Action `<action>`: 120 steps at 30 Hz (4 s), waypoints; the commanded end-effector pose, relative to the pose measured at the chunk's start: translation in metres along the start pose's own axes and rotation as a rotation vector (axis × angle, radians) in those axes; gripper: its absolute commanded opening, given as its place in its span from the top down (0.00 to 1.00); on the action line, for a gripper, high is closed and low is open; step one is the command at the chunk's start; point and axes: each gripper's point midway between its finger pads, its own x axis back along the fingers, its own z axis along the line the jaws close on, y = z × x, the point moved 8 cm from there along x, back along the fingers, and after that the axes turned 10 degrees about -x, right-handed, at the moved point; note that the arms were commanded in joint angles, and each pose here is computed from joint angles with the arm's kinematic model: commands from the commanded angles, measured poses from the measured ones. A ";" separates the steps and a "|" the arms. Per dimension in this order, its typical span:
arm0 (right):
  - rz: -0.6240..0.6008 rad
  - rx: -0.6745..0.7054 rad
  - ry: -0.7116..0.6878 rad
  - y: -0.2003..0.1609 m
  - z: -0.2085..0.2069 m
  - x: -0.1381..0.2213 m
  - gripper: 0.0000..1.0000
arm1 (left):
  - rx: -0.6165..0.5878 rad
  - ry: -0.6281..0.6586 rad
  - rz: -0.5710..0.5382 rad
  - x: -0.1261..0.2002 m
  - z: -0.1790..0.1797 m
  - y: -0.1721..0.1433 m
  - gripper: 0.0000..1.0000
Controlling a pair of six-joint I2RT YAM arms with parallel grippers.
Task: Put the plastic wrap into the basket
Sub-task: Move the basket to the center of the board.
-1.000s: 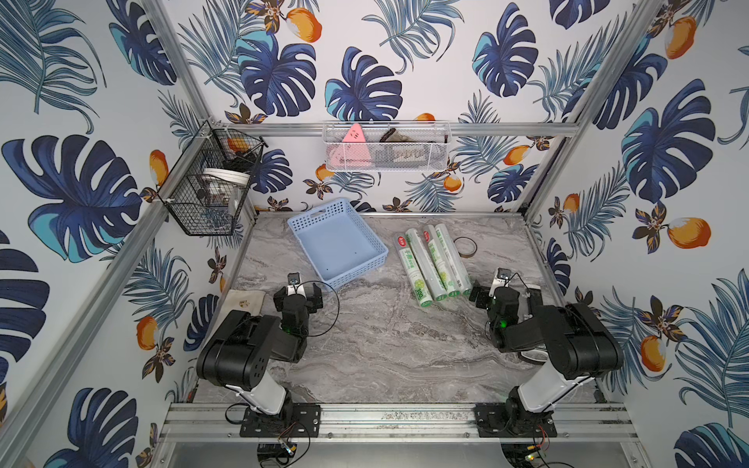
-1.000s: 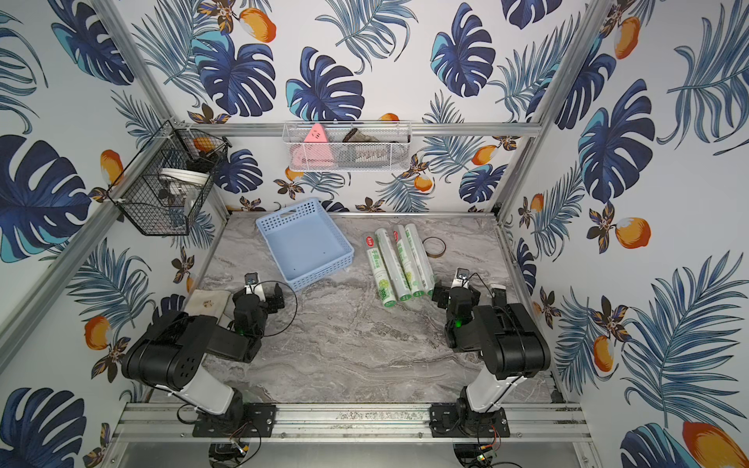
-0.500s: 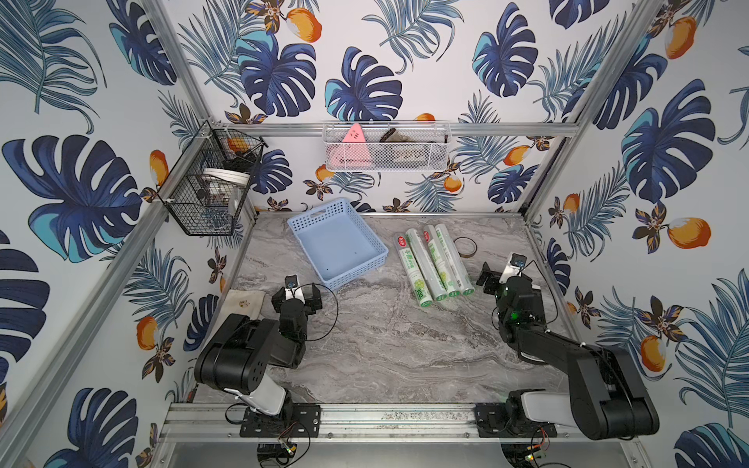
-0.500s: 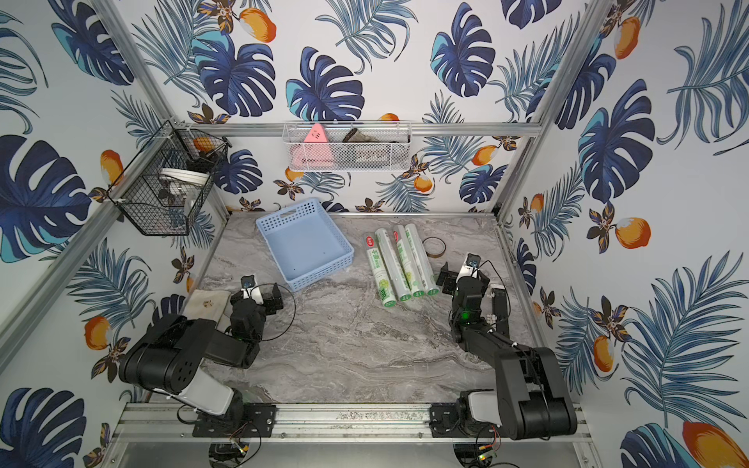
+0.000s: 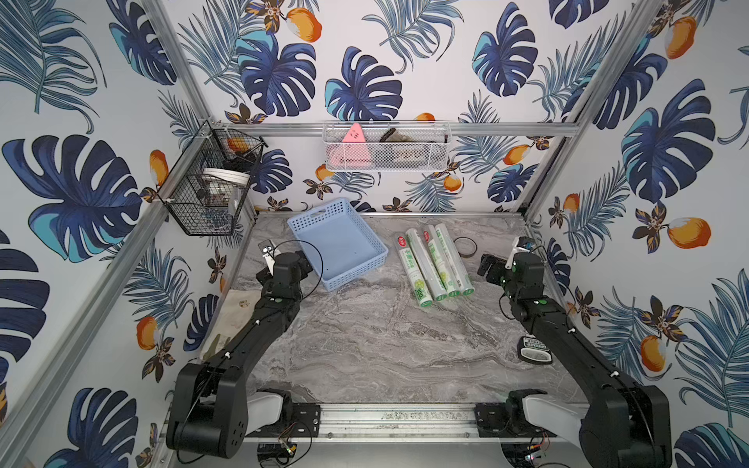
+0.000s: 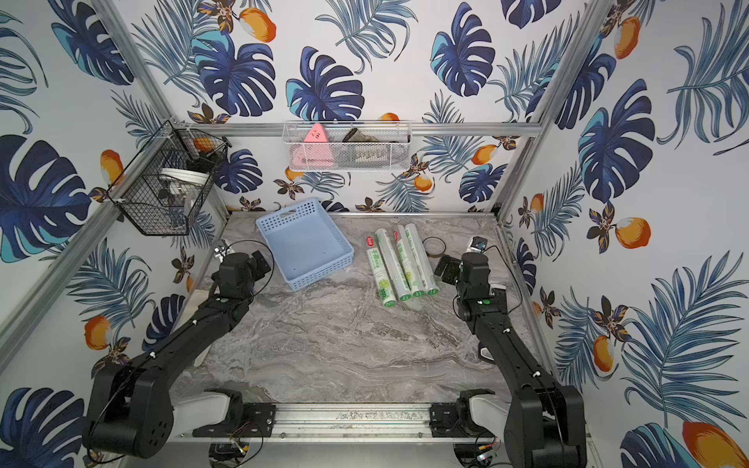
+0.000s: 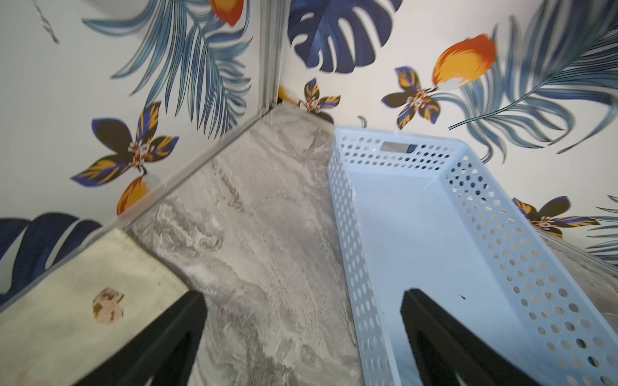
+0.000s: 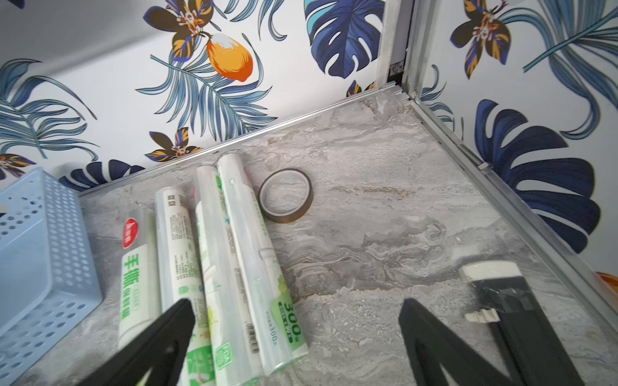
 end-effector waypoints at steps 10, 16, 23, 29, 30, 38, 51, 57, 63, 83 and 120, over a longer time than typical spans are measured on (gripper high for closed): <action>0.276 -0.054 0.177 -0.016 0.019 0.021 0.00 | -0.010 -0.201 0.550 -0.028 -0.047 -0.017 0.22; 0.310 -0.094 0.211 -0.020 0.021 0.028 0.00 | -0.038 -0.129 0.623 -0.057 -0.056 -0.022 0.30; 0.338 -0.139 0.230 -0.025 0.022 0.025 0.00 | -0.061 -0.098 0.683 -0.078 -0.062 -0.037 0.45; 0.369 -0.156 0.210 -0.029 0.021 0.020 0.00 | -0.084 -0.084 0.701 -0.079 -0.059 -0.048 0.59; 0.372 -0.157 0.208 -0.029 0.021 0.020 0.00 | -0.086 -0.082 0.695 -0.078 -0.058 -0.048 0.62; 0.400 -0.176 0.193 -0.034 0.020 0.011 0.00 | -0.158 -0.074 0.717 -0.055 -0.050 -0.058 0.80; 0.511 -0.218 0.246 -0.044 0.028 -0.002 0.00 | -0.313 -0.113 0.694 0.035 -0.049 -0.096 0.95; 0.647 -0.219 0.401 -0.052 0.048 -0.002 0.00 | -0.387 -0.105 0.695 0.076 -0.038 -0.121 0.95; 0.752 -0.127 0.434 -0.071 0.073 -0.001 0.02 | -0.437 -0.140 0.718 0.102 -0.040 -0.141 0.94; 0.918 0.085 0.328 -0.140 0.131 -0.012 0.17 | -0.506 -0.202 0.614 0.134 -0.041 -0.134 0.69; 1.006 0.096 0.452 -0.192 0.165 0.026 0.17 | -0.191 -0.419 0.729 0.000 -0.096 -0.098 0.19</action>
